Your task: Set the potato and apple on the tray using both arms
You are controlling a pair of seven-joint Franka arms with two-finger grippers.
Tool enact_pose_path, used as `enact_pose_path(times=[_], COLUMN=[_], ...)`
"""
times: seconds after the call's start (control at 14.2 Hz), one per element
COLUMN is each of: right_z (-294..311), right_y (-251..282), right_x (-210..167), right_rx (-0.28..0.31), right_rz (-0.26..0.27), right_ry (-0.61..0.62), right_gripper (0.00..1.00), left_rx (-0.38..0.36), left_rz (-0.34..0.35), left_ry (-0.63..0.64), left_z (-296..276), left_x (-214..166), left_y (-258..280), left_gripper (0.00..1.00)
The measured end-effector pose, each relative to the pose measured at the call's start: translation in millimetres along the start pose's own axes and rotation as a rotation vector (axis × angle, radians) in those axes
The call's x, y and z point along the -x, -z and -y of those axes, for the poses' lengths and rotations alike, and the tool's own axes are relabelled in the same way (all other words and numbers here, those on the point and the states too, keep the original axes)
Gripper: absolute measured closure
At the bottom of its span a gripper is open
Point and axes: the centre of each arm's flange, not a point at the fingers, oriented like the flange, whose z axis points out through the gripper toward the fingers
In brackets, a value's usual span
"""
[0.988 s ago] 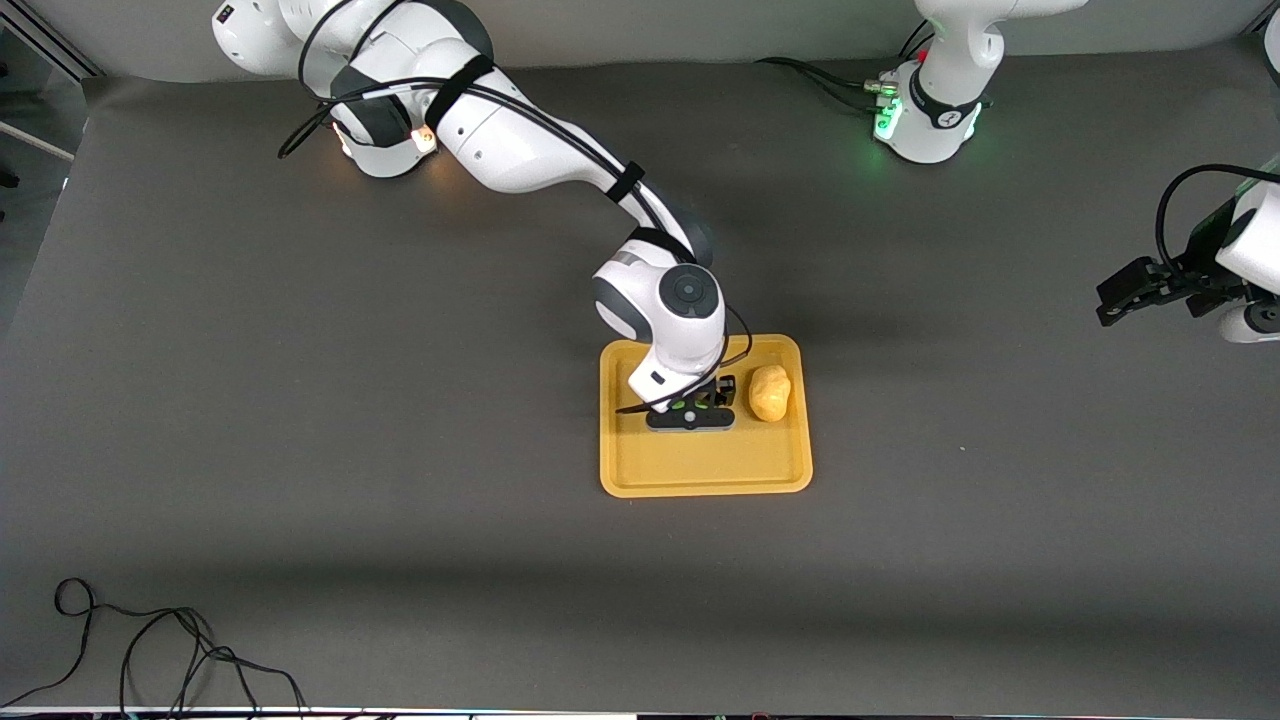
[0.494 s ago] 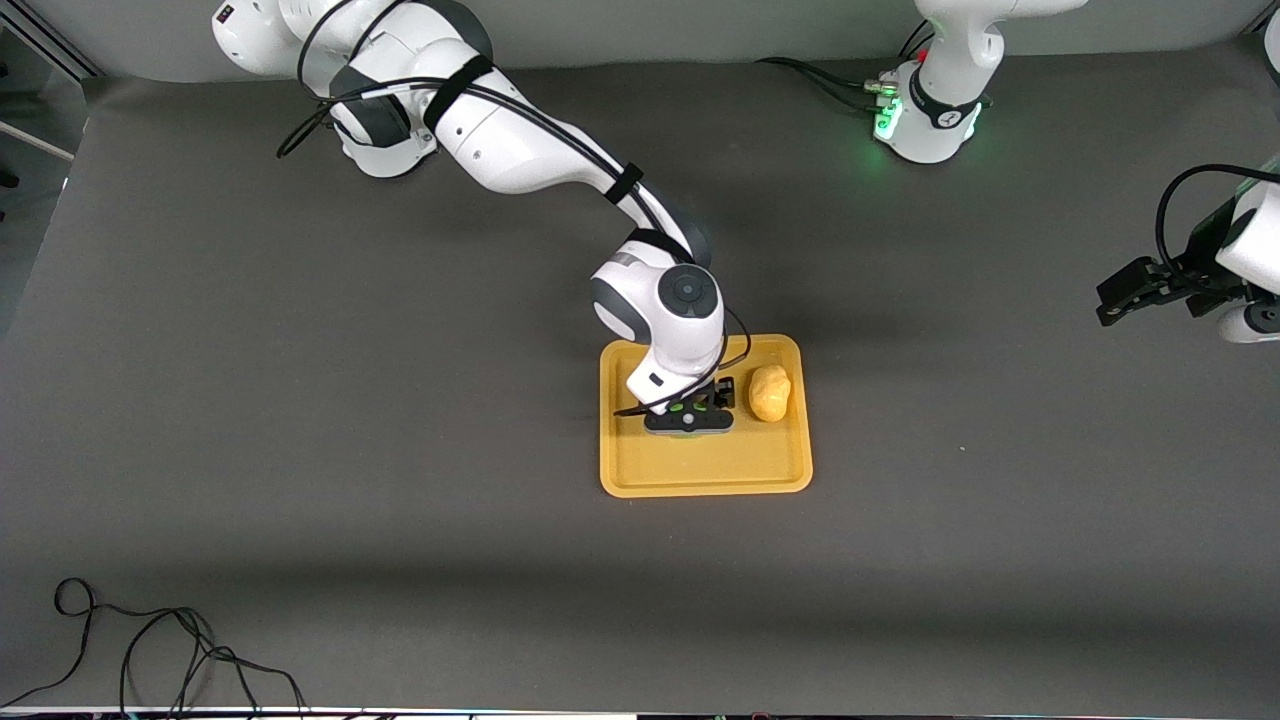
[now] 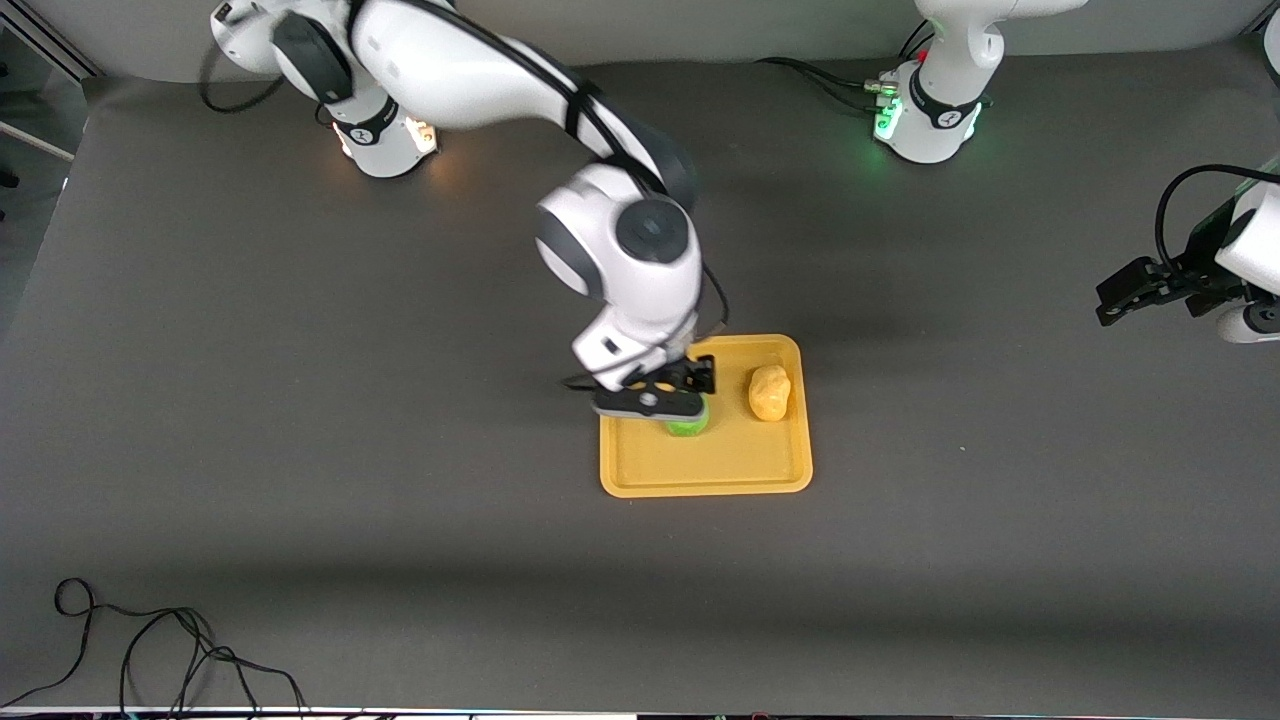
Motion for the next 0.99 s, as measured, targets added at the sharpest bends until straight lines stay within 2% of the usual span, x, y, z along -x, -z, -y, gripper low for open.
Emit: enact_pose_path(times=[0.21,0.42,0.71,0.99], right_z=[-69.8,-166.5,-310.2,-448.5], right_y=[76.8,123.8,155.5,161.5], right_x=[-28.8,-62.0,-84.3,-89.9], right_rx=[0.043,0.066,0.066,0.032], right_rz=[0.04,0.078,0.121,0.167], right_ry=[0.083,0.136,0.169,0.155], right_gripper=[0.0,0.0,0.0,0.0], left_rx=[0.001,0.001,0.002,0.002], left_rz=[-0.002,-0.002,-0.016,-0.021], left_ry=[-0.007,-0.007,-0.003,0.0], left_z=[-4.1,-3.8,-1.8,-0.2], left_x=[0.2,0.1,-2.0,-2.7], left_y=[0.4,0.2,-0.4,-0.9], left_gripper=[0.0,0.0,0.0,0.0])
